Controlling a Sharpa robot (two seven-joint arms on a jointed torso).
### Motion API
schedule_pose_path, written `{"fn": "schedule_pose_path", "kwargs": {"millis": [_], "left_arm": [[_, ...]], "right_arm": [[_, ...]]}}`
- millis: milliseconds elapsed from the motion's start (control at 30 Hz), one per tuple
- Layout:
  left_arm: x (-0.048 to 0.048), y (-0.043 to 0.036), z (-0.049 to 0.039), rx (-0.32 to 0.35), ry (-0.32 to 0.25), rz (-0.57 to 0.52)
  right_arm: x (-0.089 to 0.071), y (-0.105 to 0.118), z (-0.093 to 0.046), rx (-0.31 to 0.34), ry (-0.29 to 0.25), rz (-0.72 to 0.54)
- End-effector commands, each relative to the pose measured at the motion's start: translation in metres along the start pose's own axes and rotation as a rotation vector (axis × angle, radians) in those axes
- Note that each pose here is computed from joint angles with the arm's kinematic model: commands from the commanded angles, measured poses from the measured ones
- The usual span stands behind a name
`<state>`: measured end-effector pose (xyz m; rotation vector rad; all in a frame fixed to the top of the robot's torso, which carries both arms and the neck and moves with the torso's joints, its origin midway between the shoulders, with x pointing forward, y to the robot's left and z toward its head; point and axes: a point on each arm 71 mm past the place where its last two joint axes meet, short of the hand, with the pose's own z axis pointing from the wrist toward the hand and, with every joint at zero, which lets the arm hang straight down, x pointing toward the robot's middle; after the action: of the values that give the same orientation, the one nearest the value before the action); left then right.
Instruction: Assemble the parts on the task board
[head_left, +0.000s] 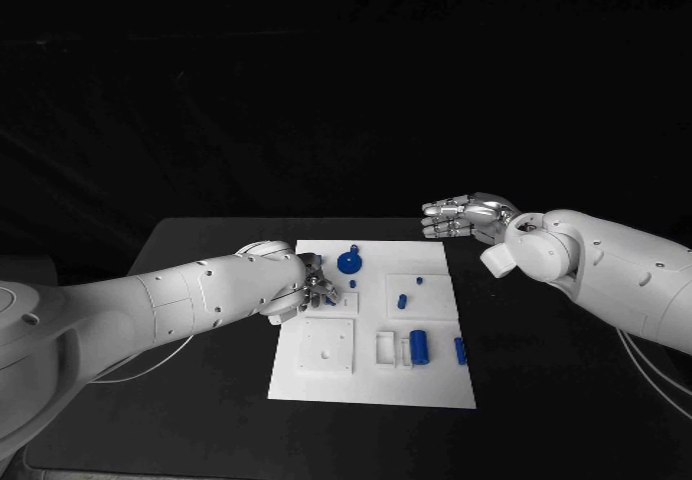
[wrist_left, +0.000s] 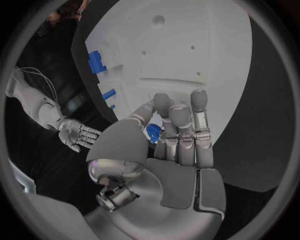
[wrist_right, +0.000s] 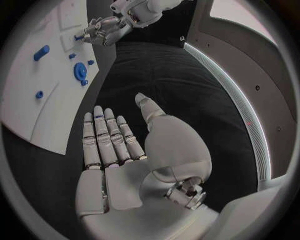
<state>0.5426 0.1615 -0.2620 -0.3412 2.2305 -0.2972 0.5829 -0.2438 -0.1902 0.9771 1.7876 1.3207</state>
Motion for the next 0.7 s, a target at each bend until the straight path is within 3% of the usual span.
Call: {"fn": "schedule_pose_path", "kwargs": {"millis": [33, 700], "left_arm": [[0.0026, -0.0022, -0.0004, -0.001, 0.038, 0.018], [0.0027, -0.0042, -0.0001, -0.002, 0.06, 0.034]], "right_arm": [[0.0038, -0.0007, 0.0007, 0.001, 0.035, 0.006], [0.006, -0.0029, 0.0015, 0.006, 0.044, 0.006]]}}
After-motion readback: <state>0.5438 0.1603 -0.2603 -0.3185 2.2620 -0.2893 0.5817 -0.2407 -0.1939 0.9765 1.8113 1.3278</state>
